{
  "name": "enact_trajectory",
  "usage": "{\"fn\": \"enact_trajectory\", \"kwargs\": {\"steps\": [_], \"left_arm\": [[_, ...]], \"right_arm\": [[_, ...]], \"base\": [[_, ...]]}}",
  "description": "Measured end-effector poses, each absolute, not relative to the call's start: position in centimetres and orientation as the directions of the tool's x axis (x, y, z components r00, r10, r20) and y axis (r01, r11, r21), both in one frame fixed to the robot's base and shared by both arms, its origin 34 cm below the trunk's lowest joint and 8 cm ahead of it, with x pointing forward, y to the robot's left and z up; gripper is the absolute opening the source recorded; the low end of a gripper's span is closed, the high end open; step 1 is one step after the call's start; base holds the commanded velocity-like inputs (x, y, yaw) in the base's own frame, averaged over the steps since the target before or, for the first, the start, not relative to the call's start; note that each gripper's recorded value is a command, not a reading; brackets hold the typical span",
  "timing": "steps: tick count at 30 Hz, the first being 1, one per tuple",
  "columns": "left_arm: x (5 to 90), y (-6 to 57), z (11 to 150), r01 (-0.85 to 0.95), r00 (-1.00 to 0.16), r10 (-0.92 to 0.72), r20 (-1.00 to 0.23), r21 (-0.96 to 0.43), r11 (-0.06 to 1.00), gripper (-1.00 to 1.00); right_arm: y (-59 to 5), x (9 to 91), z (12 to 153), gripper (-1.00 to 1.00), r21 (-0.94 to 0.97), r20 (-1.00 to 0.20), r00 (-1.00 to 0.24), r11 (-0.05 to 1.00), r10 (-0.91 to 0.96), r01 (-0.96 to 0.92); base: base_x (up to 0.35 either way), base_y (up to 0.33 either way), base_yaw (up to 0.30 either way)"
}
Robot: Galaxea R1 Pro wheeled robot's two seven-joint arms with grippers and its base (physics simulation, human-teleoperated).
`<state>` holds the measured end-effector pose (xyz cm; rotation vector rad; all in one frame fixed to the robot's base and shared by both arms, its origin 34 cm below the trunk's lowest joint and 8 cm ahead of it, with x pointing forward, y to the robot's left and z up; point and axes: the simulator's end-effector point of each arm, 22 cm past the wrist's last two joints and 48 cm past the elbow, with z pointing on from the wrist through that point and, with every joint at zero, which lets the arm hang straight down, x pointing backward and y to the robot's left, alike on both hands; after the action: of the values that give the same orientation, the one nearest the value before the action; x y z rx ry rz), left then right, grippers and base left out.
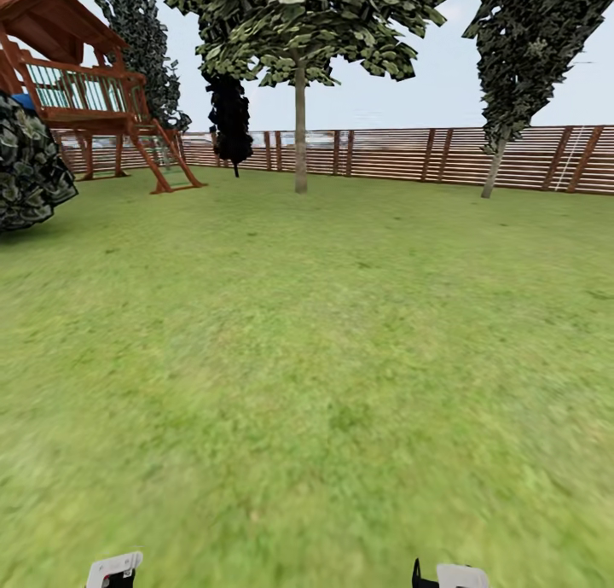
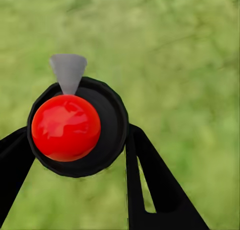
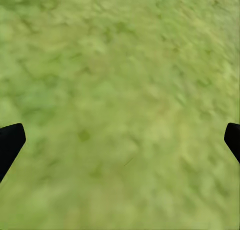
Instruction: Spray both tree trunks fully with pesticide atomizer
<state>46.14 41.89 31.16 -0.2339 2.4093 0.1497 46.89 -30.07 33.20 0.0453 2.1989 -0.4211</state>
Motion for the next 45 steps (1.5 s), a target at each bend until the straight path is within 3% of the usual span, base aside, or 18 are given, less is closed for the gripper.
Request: {"fn": "enact_trajectory", "kwargs": {"steps": [45], "left_arm": [[46.14,41.9,31.16,-0.209,-0.738,-0.128,-0.663,0.044,0.977,-1.0]], "right_arm": [[-30.09,46.9,33.2,1.0,-0.283,-0.777,-0.619,0.942,-0.115,0.18]], "base": [[0.338,0.0,0.0]]}}
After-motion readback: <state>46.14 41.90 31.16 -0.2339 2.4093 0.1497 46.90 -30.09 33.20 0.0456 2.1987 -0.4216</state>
